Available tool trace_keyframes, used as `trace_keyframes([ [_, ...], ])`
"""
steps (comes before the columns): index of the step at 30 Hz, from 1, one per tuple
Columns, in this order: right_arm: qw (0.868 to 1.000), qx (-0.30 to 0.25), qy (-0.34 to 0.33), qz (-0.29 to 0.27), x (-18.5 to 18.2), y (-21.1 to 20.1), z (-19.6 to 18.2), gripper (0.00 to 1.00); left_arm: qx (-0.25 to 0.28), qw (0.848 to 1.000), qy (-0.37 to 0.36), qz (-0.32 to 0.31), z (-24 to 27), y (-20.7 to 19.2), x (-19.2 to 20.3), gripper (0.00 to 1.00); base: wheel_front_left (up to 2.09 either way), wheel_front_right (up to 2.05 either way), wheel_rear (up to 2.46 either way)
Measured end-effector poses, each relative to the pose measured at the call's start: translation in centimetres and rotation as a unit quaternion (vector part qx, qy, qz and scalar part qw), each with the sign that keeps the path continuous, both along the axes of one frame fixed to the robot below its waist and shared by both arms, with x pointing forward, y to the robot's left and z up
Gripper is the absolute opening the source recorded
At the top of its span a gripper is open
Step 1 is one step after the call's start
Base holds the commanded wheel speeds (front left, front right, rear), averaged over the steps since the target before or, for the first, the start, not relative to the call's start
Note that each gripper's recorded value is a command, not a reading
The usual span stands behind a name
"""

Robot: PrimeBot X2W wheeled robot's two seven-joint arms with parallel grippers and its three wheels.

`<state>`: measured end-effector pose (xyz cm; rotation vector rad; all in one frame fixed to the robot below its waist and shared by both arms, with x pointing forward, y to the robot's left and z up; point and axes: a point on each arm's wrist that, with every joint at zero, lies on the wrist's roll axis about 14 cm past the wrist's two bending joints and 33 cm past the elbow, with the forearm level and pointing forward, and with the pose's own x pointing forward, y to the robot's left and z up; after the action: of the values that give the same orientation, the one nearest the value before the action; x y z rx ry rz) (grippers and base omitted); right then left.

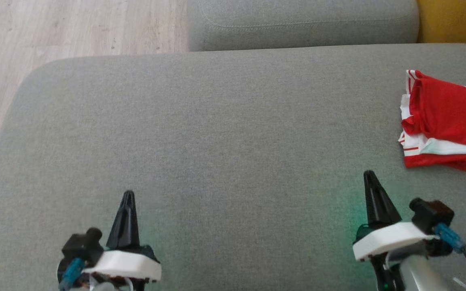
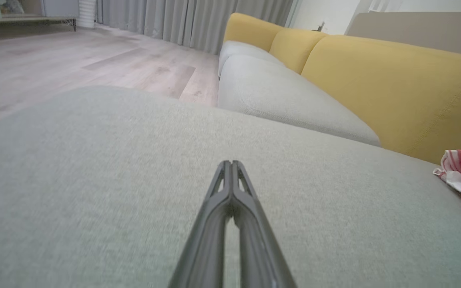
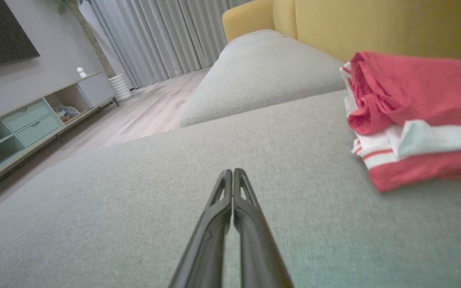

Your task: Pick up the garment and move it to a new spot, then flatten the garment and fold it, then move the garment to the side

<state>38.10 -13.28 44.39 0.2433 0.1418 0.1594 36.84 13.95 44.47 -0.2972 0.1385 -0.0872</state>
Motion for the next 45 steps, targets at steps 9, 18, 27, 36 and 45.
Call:
trace_keyframes([
  [9,0.999,0.044,0.016,-0.020,-0.3,-0.6,-0.3,0.00,-0.042,0.999,0.014,0.015,-0.3,0.3,-0.1,0.00,0.00,0.00,0.00],
  [18,0.995,0.090,0.026,-0.040,-0.2,-1.2,-0.1,0.00,-0.087,0.995,0.021,0.033,-0.1,1.1,0.1,0.00,0.00,0.00,0.00],
  [27,0.988,0.137,0.029,-0.061,-0.1,-1.9,0.2,0.00,-0.130,0.990,0.033,0.044,-0.1,1.3,0.1,0.00,0.00,0.00,0.00],
  [36,0.980,0.183,0.036,-0.076,0.0,-2.4,0.4,0.00,-0.174,0.982,0.038,0.061,0.0,2.0,0.2,0.00,0.00,0.00,0.00],
  [45,0.969,0.224,0.040,-0.092,0.0,-3.1,0.6,0.00,-0.213,0.974,0.043,0.067,0.1,2.1,0.3,0.00,0.00,0.00,0.00],
])
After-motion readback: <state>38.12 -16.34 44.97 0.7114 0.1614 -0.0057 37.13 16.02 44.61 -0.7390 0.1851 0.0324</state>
